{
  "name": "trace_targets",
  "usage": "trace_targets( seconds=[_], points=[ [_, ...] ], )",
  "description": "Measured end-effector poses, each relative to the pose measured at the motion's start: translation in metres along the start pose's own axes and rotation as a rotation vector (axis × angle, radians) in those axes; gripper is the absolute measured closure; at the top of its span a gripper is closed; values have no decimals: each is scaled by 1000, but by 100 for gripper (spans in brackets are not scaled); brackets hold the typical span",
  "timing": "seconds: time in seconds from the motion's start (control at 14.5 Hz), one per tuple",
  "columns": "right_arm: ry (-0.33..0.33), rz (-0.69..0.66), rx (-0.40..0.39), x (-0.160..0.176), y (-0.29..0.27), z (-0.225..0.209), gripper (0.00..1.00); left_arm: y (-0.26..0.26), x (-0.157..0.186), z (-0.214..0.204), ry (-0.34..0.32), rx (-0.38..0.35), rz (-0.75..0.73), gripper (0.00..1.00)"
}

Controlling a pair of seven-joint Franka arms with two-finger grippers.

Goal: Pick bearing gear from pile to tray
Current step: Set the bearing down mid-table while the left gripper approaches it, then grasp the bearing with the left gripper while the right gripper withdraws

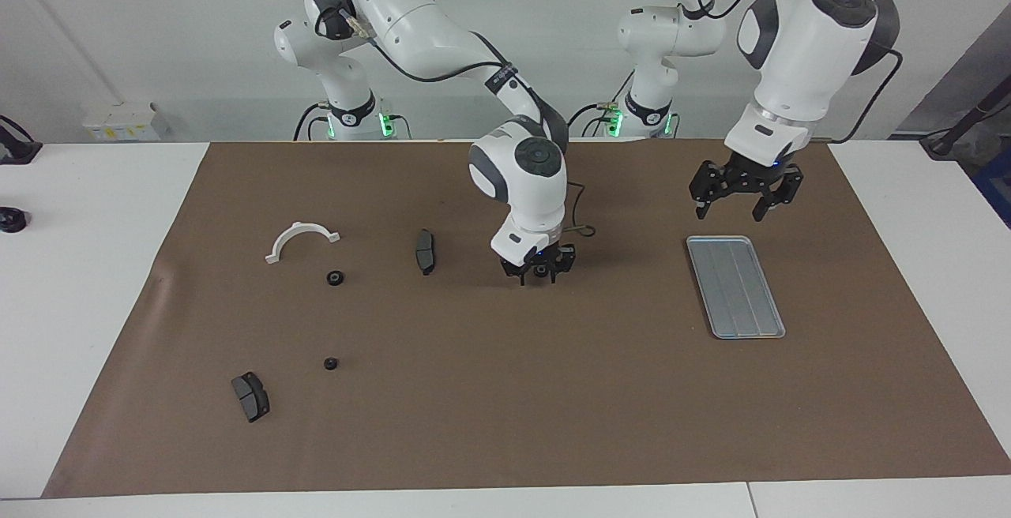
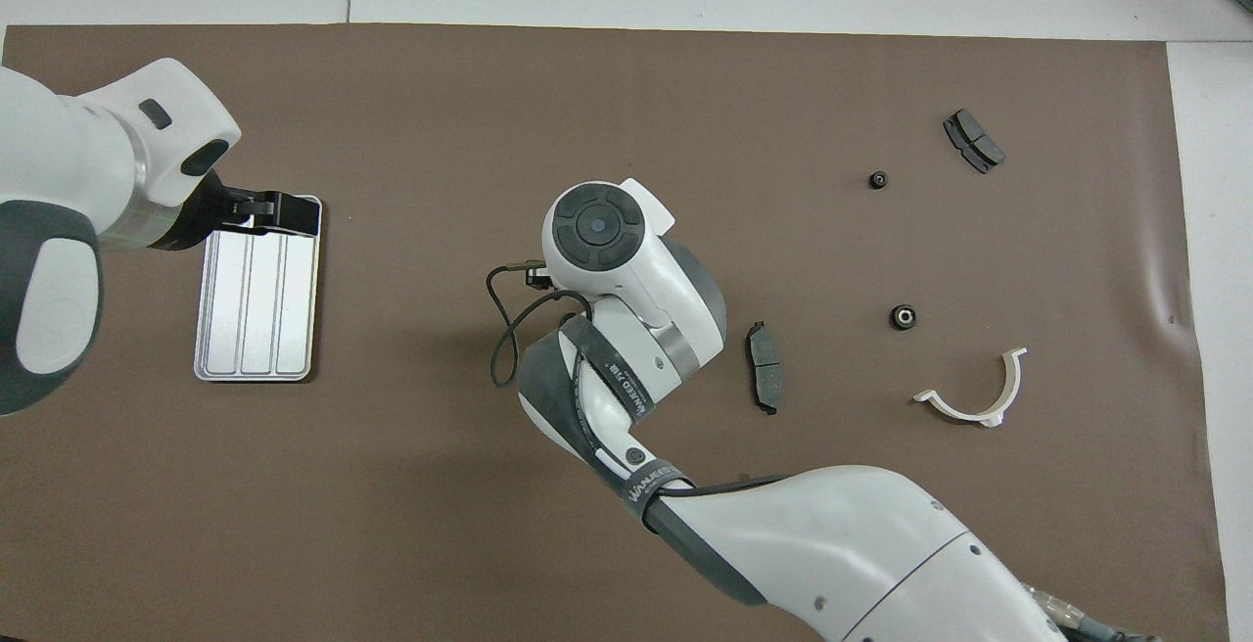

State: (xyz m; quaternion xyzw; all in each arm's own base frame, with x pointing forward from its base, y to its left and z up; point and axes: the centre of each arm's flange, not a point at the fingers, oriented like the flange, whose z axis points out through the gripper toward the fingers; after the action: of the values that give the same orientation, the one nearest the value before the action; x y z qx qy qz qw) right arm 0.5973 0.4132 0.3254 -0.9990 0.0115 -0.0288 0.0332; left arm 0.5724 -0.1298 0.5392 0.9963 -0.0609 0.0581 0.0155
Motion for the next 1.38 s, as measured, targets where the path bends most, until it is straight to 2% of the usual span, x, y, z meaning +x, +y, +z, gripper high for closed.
trace_targets(
  seconds=[0.21, 0.55, 0.9, 1.24, 1.38],
  points=[
    [27, 6, 8, 35, 47, -22, 37, 30, 3, 23, -10, 11, 3, 0],
    [16, 26, -17, 70, 135, -78, 37, 85, 0, 67, -14, 40, -1, 0],
    [29, 65, -25, 96, 210, -91, 38, 124, -13, 94, -23, 36, -11, 0],
    [42, 30, -33, 114, 281, -93, 38, 200, -30, 188, -38, 47, -76, 0],
    [40, 15, -37, 117, 302, -93, 38, 218, -37, 214, -49, 48, -82, 0]
  ],
)
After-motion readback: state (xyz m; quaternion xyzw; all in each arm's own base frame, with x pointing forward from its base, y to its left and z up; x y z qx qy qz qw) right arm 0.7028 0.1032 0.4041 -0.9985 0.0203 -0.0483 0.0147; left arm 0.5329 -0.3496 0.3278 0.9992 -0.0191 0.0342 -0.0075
